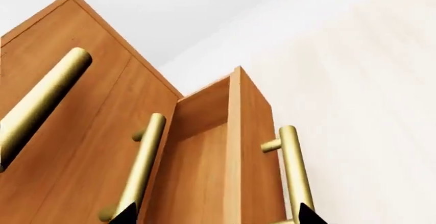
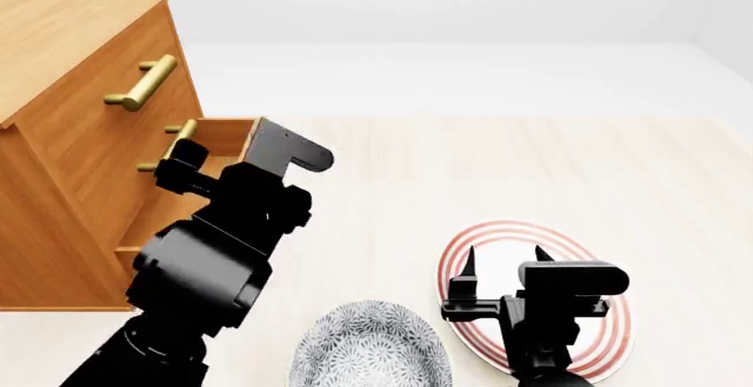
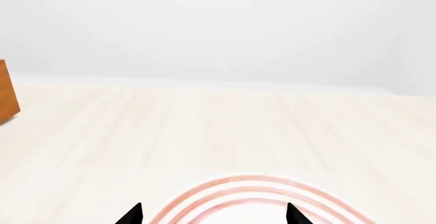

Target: Open the bottom drawer of the cabinet.

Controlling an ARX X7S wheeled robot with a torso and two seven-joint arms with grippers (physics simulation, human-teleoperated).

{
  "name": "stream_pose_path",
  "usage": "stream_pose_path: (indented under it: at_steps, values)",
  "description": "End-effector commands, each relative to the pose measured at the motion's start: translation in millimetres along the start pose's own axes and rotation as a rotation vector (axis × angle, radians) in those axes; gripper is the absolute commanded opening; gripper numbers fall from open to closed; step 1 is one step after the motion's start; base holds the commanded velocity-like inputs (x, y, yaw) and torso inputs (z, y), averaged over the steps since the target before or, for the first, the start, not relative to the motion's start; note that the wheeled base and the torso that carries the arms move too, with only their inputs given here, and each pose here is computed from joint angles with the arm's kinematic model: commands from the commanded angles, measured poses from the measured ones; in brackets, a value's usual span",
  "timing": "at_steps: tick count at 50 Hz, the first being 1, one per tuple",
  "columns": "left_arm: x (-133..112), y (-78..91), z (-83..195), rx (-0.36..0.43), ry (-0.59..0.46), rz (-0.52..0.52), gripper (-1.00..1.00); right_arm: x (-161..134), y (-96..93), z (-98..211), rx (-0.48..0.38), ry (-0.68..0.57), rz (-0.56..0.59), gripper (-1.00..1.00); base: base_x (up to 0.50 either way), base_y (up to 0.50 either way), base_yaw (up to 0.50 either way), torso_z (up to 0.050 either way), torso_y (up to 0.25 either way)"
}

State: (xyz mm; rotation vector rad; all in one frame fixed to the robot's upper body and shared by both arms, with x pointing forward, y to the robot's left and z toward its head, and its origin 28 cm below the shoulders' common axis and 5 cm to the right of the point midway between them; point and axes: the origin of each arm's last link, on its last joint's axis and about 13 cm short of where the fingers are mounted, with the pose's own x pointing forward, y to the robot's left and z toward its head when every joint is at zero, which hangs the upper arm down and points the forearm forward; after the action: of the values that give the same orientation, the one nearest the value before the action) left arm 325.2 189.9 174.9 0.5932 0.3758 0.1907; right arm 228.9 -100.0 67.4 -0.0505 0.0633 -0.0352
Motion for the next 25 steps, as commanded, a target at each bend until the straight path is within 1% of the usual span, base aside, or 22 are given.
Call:
stream_pose_path:
  at_steps: [1, 2, 3, 4, 10, 12, 15, 17, 20, 22, 25]
  values:
    - [18.9, 9.3, 6.7, -0.166, 0.141, -0.087, 1.00, 0.0, -0.2, 1.1, 0.001, -0.002, 0.000, 1.00, 0.00, 0.00, 0.00, 0.000, 0.000]
    - [22.2, 9.8, 6.0, -0.177, 0.172, -0.106, 1.00, 0.0, -0.1, 1.1, 0.001, -0.003, 0.000, 1.00, 0.00, 0.00, 0.00, 0.000, 0.000]
    - [24.2, 10.4, 6.2, -0.182, 0.173, -0.100, 1.00, 0.0, -0.1, 1.0, 0.001, -0.003, 0.000, 1.00, 0.00, 0.00, 0.00, 0.000, 0.000]
    - [26.2, 10.5, 5.6, -0.190, 0.201, -0.116, 1.00, 0.1, -0.1, 0.9, 0.001, -0.003, 0.000, 1.00, 0.00, 0.00, 0.00, 0.000, 0.000]
    - [41.9, 10.5, -1.6, -0.201, 0.279, -0.114, 1.00, 0.8, -0.1, -0.4, 0.001, -0.001, -0.001, 1.00, 0.00, 0.00, 0.00, 0.000, 0.000]
    - [47.2, 11.4, -3.7, -0.223, 0.312, -0.122, 1.00, 0.7, 0.1, -0.2, 0.001, -0.001, -0.001, 1.00, 0.00, 0.00, 0.00, 0.000, 0.000]
    - [51.6, 13.3, -4.5, -0.244, 0.334, -0.129, 1.00, 0.6, 0.1, -0.3, 0.000, -0.001, -0.001, 1.00, 0.00, 0.00, 0.00, 0.000, 0.000]
    - [56.0, 15.4, -5.8, -0.254, 0.346, -0.112, 1.00, 1.1, 0.1, -0.9, 0.000, 0.001, -0.002, 1.00, 0.00, 0.00, 0.00, 0.000, 0.000]
    - [59.5, 17.6, -7.7, -0.274, 0.376, -0.133, 1.00, 0.9, 0.3, -1.3, 0.000, 0.001, 0.000, 1.00, 0.00, 0.00, 0.00, 0.000, 0.000]
    - [61.3, 17.4, -10.1, -0.274, 0.391, -0.148, 1.00, 0.9, 0.3, -1.3, 0.000, 0.002, 0.000, 1.00, 0.00, 0.00, 0.00, 0.000, 0.000]
    - [64.2, 17.9, -11.9, -0.281, 0.401, -0.148, 1.00, 0.6, 0.2, -1.3, -0.001, 0.002, 0.000, 1.00, 0.00, 0.00, 0.00, 0.000, 0.000]
